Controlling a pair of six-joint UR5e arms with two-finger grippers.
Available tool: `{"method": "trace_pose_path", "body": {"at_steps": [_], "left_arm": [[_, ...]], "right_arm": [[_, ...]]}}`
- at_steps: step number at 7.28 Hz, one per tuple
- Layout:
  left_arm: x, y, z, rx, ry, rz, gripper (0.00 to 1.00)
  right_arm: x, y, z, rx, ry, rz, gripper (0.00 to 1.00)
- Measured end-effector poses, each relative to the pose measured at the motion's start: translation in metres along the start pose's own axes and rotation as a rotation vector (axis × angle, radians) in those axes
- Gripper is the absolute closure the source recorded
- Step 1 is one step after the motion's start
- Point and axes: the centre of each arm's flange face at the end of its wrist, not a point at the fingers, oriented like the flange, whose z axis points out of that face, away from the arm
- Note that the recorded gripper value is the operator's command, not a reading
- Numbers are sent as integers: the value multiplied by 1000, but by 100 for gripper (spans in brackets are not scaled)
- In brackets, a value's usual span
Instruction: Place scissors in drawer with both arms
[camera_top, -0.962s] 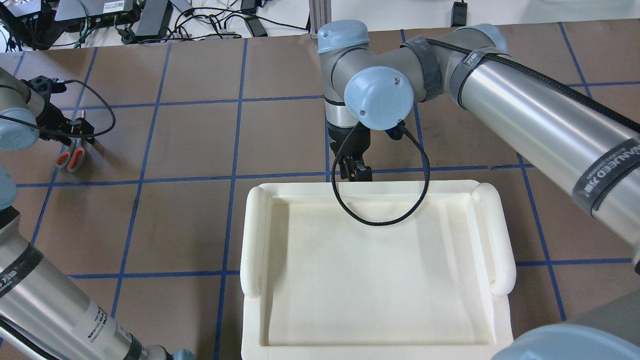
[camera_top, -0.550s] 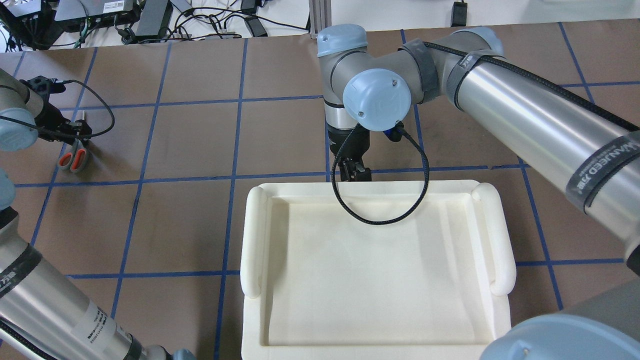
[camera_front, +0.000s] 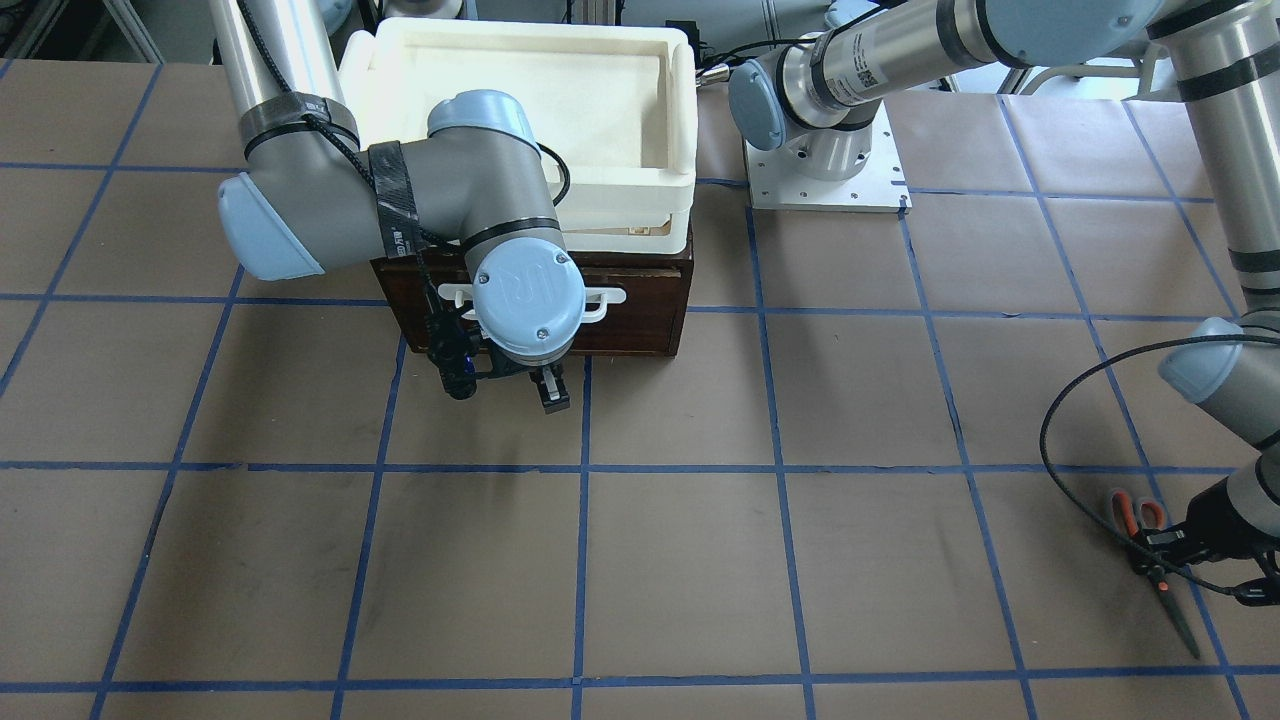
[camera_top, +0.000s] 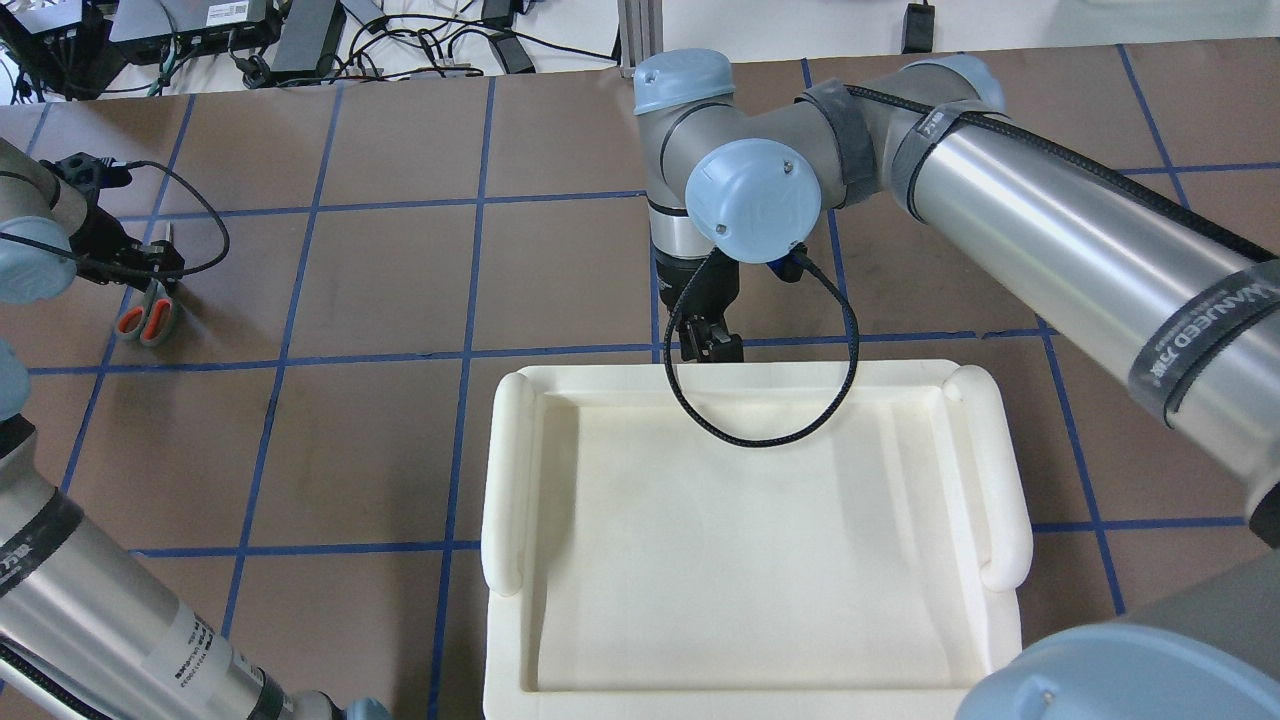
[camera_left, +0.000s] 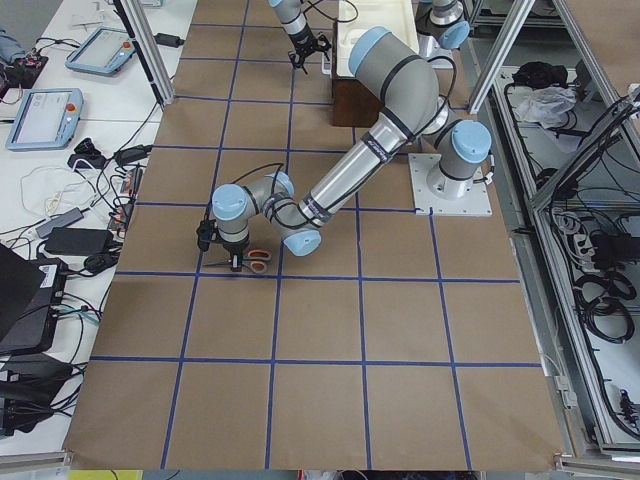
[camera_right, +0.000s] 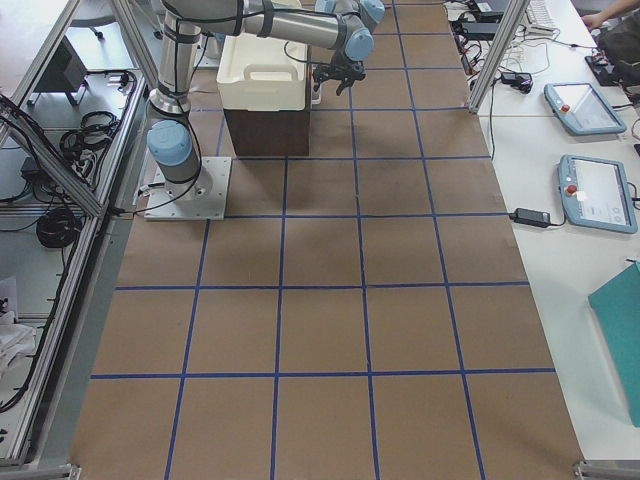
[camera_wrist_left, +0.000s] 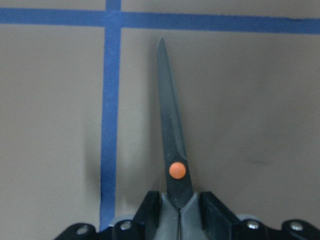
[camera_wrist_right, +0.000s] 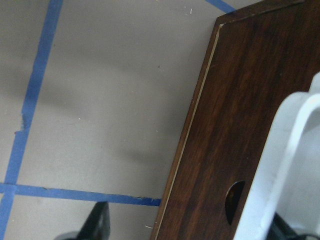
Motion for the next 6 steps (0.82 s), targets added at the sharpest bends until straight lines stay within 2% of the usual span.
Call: {"method": "trace_pose_path", "body": {"at_steps": [4, 6], "left_arm": [[9, -5, -34, 26, -6, 22, 81], [29, -6, -64, 19, 5, 53, 82]], "right_arm": [[-7, -2, -12, 21, -71, -69, 0], [-10, -3, -17, 28, -107, -92, 0]]}}
